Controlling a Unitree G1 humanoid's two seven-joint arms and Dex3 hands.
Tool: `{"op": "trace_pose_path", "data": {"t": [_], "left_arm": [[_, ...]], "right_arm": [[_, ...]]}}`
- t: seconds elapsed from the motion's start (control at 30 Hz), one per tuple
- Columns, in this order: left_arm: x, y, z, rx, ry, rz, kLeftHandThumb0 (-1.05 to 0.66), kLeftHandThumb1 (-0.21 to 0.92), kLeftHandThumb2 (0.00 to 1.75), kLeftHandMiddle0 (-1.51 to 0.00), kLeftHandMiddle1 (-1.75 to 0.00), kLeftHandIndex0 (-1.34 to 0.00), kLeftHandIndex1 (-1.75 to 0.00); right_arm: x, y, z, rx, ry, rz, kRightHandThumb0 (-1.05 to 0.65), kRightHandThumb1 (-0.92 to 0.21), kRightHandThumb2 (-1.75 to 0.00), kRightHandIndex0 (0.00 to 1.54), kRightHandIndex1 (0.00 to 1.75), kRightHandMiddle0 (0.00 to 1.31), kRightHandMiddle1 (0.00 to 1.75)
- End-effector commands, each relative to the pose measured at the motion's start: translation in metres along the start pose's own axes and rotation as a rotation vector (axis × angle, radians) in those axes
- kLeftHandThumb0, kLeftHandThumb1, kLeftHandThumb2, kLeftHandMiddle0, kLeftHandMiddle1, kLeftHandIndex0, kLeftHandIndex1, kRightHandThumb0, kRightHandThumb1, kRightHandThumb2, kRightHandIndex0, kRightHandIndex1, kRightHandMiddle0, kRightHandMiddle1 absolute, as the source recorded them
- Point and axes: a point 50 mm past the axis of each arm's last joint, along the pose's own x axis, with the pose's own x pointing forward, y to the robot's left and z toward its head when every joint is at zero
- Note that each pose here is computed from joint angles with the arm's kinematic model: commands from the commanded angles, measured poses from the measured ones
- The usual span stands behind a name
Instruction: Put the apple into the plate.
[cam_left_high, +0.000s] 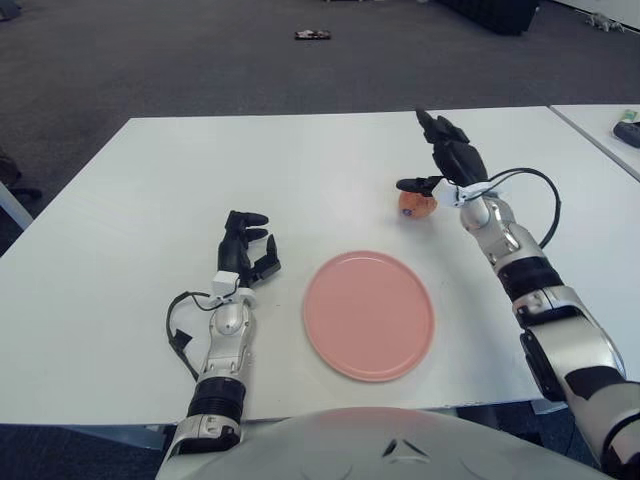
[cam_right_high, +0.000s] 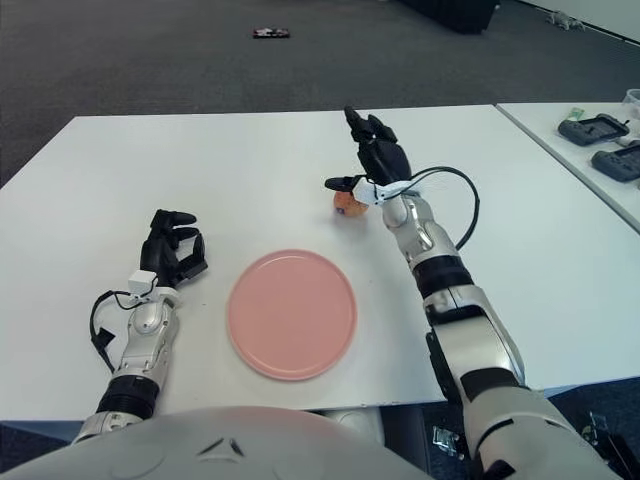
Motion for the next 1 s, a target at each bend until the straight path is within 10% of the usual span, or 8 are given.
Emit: {"op": "trace_pose_path", "data": {"t": [0.0, 0.97], "left_arm": [[-0.016, 0.007, -0.028, 0.011, 0.126, 0.014, -0.01, 0.53, 1.07, -0.46, -1.70, -0.25, -1.75], [-0.021, 0.011, -0.030, 0.026, 0.136, 0.029, -0.01, 0.50, 1.12, -0.46, -1.74, -0.27, -1.75]], "right_arm": [[0.010, -0.005, 0.001, -0.036, -0.012, 0.052, -1.05, -0.81, -0.19, 0.00, 0.00, 0.00, 0.00], [0.011, 0.049, -0.016, -0.089, 0.236, 0.407, -0.95, -0.71, -0.15, 0.00, 0.00, 0.00, 0.00]]}}
